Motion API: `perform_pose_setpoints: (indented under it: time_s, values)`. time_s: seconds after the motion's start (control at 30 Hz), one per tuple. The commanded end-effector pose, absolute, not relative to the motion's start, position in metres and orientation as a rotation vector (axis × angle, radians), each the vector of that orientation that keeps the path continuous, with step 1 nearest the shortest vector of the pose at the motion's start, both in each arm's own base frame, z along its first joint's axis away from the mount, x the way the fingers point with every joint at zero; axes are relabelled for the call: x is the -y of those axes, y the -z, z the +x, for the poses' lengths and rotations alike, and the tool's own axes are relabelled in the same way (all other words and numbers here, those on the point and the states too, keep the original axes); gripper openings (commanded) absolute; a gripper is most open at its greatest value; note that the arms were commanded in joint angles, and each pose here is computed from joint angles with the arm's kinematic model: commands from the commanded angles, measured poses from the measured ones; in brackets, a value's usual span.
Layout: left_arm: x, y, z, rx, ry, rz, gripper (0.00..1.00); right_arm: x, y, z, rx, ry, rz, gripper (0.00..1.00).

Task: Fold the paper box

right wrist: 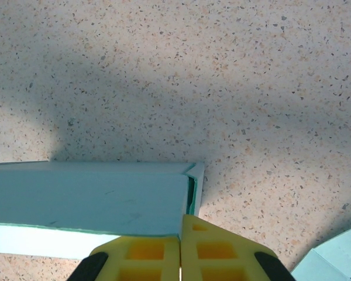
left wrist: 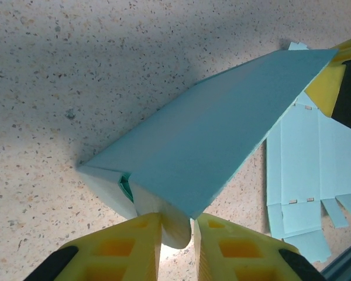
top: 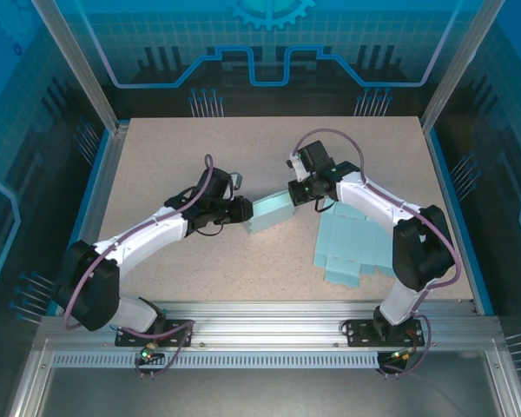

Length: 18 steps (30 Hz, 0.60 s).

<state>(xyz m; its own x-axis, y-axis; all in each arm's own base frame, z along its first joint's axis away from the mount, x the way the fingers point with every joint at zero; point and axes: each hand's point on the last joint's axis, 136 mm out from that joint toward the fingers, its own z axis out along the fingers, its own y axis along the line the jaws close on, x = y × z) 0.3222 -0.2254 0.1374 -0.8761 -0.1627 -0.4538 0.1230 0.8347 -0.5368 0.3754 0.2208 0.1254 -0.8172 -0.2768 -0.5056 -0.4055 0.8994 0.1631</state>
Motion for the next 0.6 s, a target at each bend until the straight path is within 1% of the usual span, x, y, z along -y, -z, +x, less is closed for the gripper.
perform_pose_setpoints:
  time_s: [0.0, 0.33, 0.57]
  values:
    - [0.244, -0.169, 0.332, -2.384, 0.954, -0.016, 0.23, -0.234, -0.105, 0.353, -2.674, -0.437, -0.558, 0.08]
    - [0.240, -0.175, 0.341, -2.311, 1.028, -0.110, 0.20, -0.235, -0.103, 0.353, -2.676, -0.436, -0.561, 0.08]
    - [0.234, -0.182, 0.344, -2.247, 1.081, -0.170, 0.11, -0.234, -0.102, 0.353, -2.679, -0.428, -0.562, 0.08]
